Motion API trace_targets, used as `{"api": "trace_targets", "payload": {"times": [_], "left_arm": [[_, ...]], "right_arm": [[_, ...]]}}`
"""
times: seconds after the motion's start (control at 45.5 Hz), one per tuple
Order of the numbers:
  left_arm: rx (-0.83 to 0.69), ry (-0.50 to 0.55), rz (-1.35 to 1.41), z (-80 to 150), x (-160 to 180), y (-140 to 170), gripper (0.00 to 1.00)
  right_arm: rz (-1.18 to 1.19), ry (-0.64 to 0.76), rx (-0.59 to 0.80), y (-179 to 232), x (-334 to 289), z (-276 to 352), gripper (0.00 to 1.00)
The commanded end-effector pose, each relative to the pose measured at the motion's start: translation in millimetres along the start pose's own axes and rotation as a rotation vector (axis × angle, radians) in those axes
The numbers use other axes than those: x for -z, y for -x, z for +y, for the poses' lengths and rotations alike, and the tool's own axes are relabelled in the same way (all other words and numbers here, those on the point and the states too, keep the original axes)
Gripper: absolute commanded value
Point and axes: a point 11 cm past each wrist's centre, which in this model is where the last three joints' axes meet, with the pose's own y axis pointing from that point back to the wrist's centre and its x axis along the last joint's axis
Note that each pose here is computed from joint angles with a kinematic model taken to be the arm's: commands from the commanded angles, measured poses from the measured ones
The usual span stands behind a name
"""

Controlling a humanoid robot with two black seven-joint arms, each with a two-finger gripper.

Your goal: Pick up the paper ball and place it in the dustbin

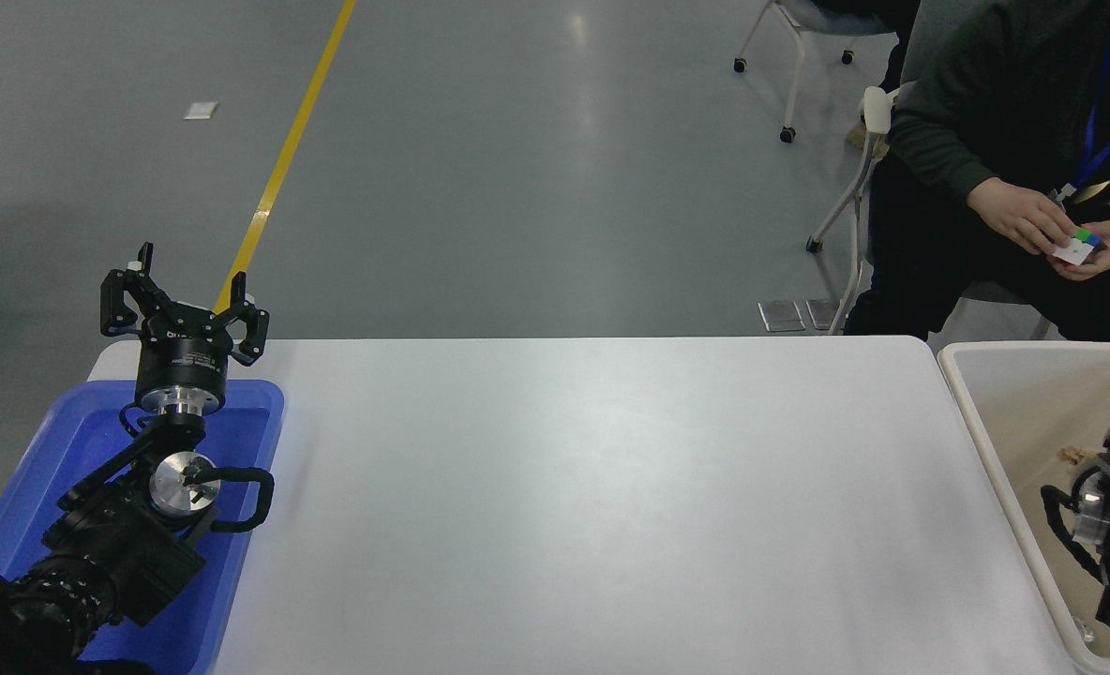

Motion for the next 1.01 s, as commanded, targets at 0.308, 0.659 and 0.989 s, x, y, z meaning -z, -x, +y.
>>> {"api": "trace_targets", "payload": {"times": [0.308,0.659,0.989], "left_arm": [[0.0,-0.001,0.0,0,0,0,0.99],[0.0,0.001,0.001,0,0,0,0.99],[0.001,0.0,0.0,0,0,0,0.99]], "right_arm": [[-0.041,0.03,-0.018,-11,-16,-2,1.0],[-0.082,-0.039,0.002,-4,28,1,1.0],[-0.228,-0.097,0.184,15,70,9,1.0]]}}
